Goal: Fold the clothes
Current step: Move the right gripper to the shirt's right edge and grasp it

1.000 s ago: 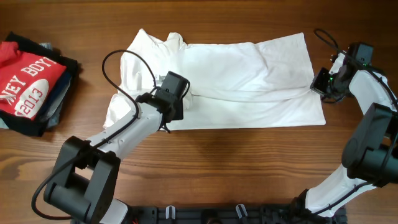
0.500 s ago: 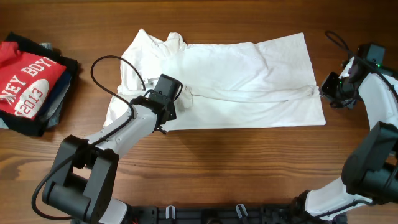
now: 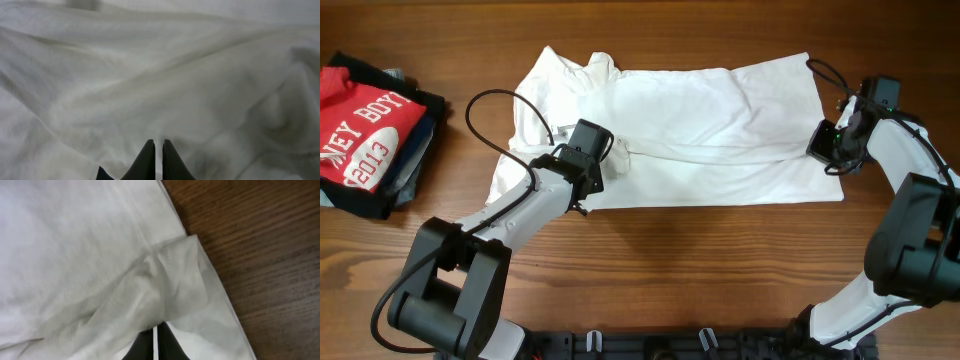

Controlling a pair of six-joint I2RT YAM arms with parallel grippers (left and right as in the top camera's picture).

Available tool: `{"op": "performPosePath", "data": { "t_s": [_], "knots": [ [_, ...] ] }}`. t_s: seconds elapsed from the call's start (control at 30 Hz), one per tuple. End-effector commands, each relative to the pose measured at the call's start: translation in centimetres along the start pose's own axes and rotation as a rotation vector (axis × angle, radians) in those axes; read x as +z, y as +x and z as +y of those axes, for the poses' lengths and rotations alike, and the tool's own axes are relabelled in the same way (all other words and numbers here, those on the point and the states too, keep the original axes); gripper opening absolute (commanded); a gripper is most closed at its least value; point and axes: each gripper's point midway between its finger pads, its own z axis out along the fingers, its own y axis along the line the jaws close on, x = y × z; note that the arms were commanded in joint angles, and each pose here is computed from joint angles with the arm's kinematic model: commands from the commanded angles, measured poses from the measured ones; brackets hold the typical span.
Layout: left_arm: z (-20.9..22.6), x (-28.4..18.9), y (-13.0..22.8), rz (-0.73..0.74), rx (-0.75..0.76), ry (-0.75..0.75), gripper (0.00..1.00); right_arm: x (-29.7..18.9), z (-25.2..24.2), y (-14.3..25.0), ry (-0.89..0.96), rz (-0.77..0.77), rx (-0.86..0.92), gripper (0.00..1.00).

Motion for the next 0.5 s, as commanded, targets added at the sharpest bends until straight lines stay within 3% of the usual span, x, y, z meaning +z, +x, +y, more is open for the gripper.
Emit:
{"op": "performPosePath", "data": {
  "t_s": [0.0,0.27,0.37,0.47],
  "knots": [
    [0.5,-0.1,-0.2,-0.012,-0.014,-0.014,0.07,1.2,0.3,-0.5,-0.017,-0.019,-0.01,0.09],
    [0.5,-0.1,-0.2,-0.011,-0.014,-0.014,0.08,0.7,1.5,-6.4,-0.078,-0.256,0.064,0.15],
    [0.6,-0.1,-0.1,-0.009,-0.013,-0.016,0.08,-0.8,1.6,-6.5,-0.076,-0.255,0.061,0.14],
    [0.6,-0.1,-0.1,-0.009,-0.012,-0.016,0.08,-3.8,1.0,-4.2,-0.042,-0.187,0.075,0.16]
  ]
}}
